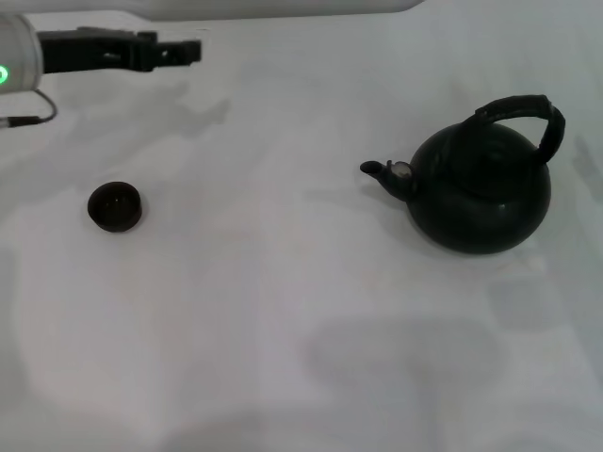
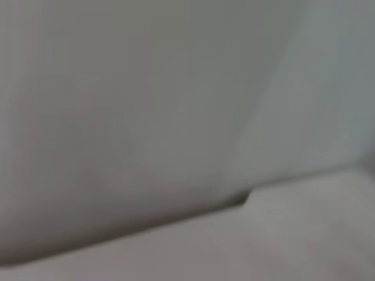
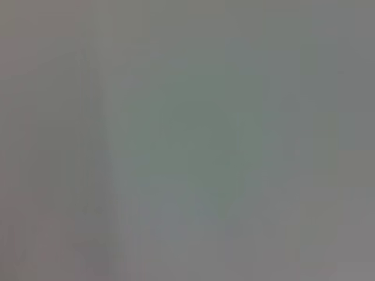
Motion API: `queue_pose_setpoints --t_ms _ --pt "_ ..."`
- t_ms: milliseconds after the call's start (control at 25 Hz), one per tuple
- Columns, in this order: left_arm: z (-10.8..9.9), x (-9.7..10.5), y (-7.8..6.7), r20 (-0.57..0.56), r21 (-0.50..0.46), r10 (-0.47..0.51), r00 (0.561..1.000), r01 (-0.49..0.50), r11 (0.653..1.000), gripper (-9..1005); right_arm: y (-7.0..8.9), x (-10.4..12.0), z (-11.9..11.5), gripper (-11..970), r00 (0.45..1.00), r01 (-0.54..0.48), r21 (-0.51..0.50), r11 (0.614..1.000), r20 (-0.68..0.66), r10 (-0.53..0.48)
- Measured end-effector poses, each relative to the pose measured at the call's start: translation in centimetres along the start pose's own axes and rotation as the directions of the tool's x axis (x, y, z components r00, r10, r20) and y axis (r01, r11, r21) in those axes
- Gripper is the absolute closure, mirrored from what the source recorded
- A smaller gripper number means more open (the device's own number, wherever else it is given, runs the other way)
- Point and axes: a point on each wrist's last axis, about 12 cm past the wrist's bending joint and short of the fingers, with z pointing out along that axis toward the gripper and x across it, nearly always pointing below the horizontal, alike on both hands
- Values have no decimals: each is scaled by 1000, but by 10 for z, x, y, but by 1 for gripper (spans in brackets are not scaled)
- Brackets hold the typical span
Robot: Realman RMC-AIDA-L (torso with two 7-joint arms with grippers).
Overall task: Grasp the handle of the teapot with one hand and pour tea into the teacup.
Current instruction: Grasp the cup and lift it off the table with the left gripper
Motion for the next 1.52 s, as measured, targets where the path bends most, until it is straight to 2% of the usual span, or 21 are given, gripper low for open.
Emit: queue_pose_setpoints --t_ms 160,280,320,560,1160,1520 --pt "-15 -10 -5 -129 -45 34 991 -40 998 215 0 1 0 87 1000 1 2 1000 -11 -1" --pt "-17 -12 -7 -143 -48 41 989 -49 998 214 0 3 0 87 1000 0 6 1000 -28 0" --pt "-22 -11 -15 -235 -76 69 970 -89 993 214 0 4 0 87 1000 -1 7 1000 -30 1" --pt "-19 0 -21 -378 -119 75 923 -129 984 212 0 4 1 86 999 -2 7 1000 -32 2" --pt "-19 10 -20 -495 -157 62 867 -159 975 211 0 3 3 85 1000 -1 9 1000 -28 1" --pt "-15 10 -20 -508 -175 69 859 -182 968 212 1 4 8 86 999 -2 6 1000 -36 2"
